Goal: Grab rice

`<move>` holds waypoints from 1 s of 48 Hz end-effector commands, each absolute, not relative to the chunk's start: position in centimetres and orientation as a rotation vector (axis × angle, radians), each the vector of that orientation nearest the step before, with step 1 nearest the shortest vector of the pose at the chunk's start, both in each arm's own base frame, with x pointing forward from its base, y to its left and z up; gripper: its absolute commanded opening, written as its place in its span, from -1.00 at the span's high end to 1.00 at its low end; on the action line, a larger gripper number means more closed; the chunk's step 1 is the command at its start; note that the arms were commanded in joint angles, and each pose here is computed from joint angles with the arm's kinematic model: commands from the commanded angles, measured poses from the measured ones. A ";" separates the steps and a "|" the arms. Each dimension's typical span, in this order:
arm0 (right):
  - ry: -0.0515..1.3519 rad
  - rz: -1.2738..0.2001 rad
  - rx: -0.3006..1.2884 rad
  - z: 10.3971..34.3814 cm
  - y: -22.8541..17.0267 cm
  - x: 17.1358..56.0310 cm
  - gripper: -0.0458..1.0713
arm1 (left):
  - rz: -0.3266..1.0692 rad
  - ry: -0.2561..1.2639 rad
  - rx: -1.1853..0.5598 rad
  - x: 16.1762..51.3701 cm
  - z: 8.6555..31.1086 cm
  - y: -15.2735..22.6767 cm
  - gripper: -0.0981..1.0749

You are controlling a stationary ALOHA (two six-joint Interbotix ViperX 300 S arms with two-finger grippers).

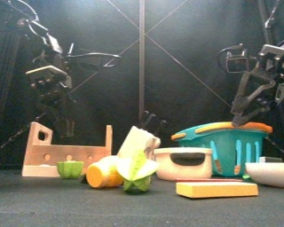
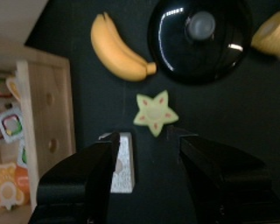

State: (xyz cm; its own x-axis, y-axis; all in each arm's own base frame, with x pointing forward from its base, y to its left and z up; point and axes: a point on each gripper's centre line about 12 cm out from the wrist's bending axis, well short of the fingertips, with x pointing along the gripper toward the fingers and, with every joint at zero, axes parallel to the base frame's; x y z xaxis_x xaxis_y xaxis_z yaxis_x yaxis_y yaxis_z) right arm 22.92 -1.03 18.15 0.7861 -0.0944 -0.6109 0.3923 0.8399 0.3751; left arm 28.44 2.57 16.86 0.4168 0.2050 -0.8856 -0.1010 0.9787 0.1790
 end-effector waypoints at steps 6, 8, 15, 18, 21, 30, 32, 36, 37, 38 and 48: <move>0.599 -0.279 0.522 18.5 -1.3 23.1 -0.58 | 0.194 1.120 0.070 26.8 15.7 2.7 -0.62; 0.598 -0.281 0.523 18.5 -1.3 23.1 -0.58 | 0.202 1.130 0.068 26.3 15.1 3.1 -0.62; 0.598 -0.282 0.522 18.5 -1.3 23.1 -0.58 | 0.227 1.143 0.050 25.2 13.9 4.2 -0.62; 0.597 -0.283 0.522 18.5 -1.4 23.1 -0.58 | 0.233 1.133 0.042 25.0 13.7 4.5 -0.62; 0.597 -0.283 0.522 18.5 -1.4 23.1 -0.58 | 0.238 1.121 0.038 24.9 13.5 4.9 -0.62; 0.597 -0.285 0.524 18.5 -1.4 23.1 -0.58 | 0.241 1.073 0.025 24.6 12.9 5.5 -0.62; 0.597 -0.286 0.525 18.5 -1.4 23.1 -0.58 | 0.241 1.067 0.022 24.5 12.8 5.6 -0.62; 0.599 -0.285 0.522 18.5 -1.4 23.1 -0.58 | 0.249 1.058 0.013 24.4 12.6 6.0 -0.62; 0.597 -0.286 0.525 18.5 -1.4 23.1 -0.58 | 0.252 1.059 0.012 24.3 12.5 6.1 -0.62; 0.597 -0.285 0.524 18.5 -1.4 23.1 -0.58 | 0.255 1.061 0.013 24.2 12.5 6.2 -0.62; 0.597 -0.286 0.525 18.5 -1.4 23.1 -0.58 | 0.274 1.071 0.003 23.6 12.0 6.8 -0.67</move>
